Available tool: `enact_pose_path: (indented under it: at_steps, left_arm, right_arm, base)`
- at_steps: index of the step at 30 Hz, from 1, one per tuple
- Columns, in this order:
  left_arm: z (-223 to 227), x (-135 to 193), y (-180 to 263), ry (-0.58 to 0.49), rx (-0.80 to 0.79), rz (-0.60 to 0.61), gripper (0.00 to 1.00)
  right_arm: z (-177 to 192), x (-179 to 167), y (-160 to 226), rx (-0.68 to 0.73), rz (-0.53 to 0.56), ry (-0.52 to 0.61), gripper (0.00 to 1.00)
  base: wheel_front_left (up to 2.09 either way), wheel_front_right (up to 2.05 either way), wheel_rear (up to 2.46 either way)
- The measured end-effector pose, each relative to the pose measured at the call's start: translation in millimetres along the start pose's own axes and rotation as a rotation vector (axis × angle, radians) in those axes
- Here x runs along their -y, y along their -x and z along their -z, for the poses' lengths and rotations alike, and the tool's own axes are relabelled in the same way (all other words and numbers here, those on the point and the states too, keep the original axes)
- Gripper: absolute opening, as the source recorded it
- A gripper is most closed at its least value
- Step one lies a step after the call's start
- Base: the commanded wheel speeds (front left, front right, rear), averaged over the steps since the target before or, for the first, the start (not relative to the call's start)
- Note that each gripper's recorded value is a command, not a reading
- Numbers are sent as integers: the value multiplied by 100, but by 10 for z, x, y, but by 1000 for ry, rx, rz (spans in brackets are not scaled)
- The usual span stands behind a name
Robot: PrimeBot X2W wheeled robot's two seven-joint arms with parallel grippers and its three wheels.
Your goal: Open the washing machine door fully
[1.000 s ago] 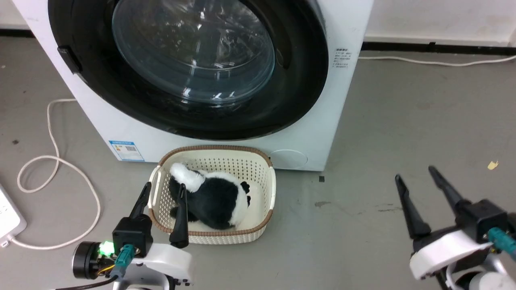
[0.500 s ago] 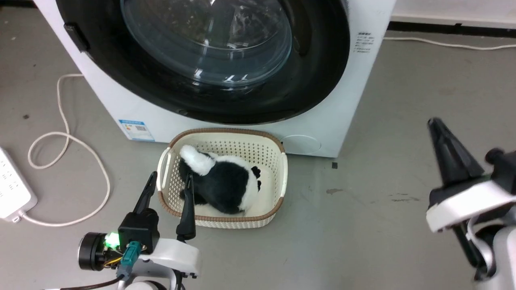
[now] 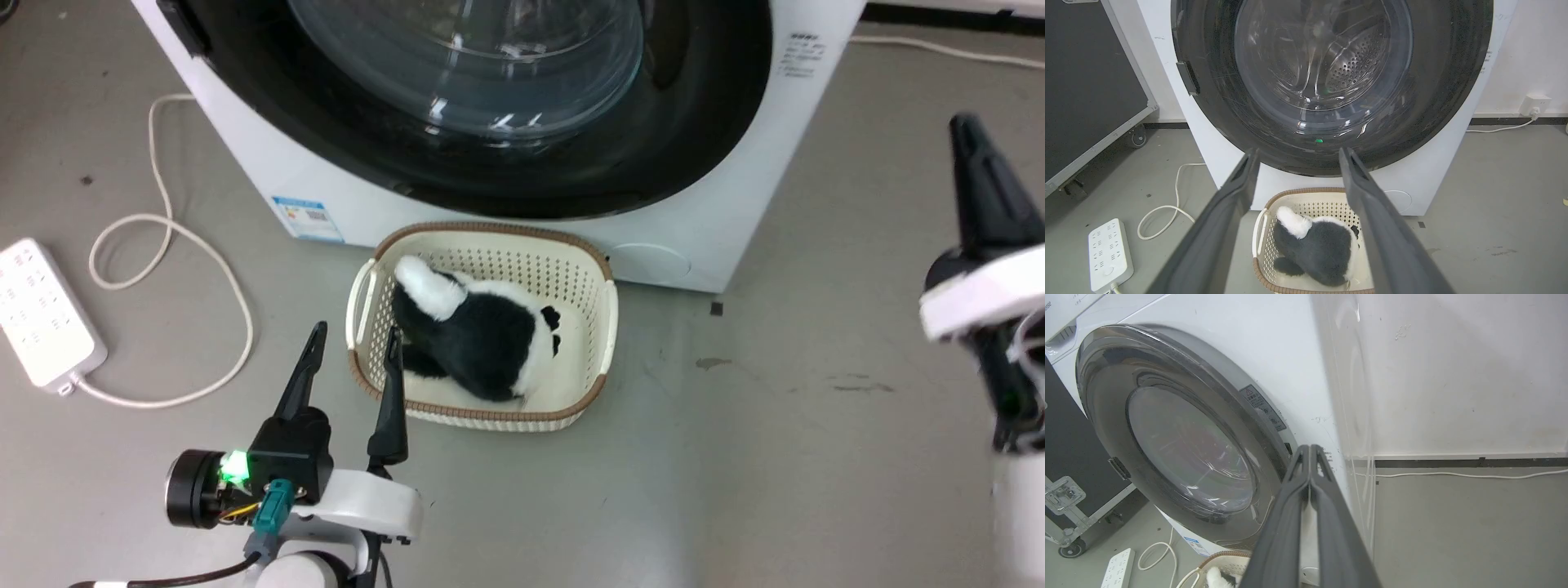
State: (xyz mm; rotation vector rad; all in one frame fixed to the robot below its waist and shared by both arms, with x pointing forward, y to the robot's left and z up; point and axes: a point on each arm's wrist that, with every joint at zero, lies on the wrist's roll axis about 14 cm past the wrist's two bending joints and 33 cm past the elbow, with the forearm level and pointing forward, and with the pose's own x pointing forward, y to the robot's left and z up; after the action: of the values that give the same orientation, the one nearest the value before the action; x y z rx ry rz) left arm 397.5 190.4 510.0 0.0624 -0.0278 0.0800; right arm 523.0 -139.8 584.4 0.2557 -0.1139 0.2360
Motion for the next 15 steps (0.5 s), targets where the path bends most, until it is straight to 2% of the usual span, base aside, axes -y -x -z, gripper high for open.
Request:
enact_pose_path:
  at_steps: [15]
  left_arm:
    - [140, -49, -50, -13, -22, -31, 100]
  right_arm:
    - [264, -9, -737, -133, 5, -354, 0]
  base:
    - [0, 0, 0]
